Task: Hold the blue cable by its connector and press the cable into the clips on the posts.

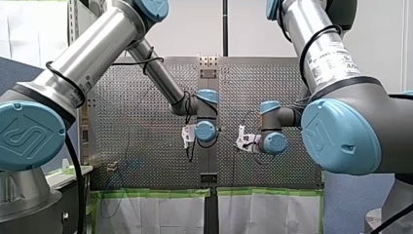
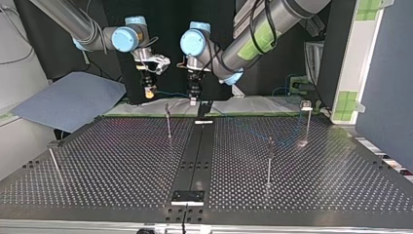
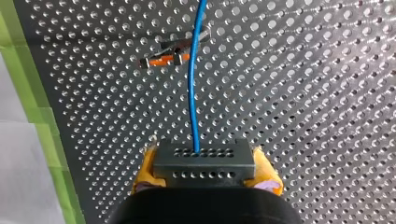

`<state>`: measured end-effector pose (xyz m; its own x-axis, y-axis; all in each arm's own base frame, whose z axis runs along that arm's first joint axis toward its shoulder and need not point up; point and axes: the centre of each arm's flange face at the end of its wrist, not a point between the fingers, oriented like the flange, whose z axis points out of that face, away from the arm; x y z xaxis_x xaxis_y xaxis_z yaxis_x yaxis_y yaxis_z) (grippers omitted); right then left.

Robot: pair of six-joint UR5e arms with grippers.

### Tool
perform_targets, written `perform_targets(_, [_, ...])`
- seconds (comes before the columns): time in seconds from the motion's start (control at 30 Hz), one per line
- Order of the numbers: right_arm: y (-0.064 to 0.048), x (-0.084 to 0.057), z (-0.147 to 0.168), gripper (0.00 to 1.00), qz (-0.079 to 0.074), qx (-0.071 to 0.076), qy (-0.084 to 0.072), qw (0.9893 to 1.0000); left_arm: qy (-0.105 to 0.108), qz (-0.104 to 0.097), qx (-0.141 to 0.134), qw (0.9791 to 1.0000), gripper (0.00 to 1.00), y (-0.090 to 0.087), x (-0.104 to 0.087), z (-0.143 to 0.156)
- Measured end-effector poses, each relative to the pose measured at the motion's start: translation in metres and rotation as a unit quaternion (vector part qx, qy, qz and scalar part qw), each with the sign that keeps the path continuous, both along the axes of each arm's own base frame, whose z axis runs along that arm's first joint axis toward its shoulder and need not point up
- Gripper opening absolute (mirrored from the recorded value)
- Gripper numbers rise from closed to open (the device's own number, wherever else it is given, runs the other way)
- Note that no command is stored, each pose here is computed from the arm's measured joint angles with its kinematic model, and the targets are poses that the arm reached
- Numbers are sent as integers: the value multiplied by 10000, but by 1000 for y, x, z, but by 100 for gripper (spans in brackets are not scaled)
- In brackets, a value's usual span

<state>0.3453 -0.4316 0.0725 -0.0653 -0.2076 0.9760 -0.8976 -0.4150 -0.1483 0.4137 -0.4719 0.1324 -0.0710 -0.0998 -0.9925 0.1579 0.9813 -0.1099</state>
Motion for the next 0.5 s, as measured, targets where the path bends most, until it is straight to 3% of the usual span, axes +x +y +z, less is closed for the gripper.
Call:
perform_targets(0.3, [-13,-10,1,0,-98,-150,-130,9998,87,-130,49,9999,0,-24,-11,-27])
perform_targets(0.5, [-22,-18,2,0,-113,-225,-201,9995,121,-140,67,9998,0,-38,-5,-40])
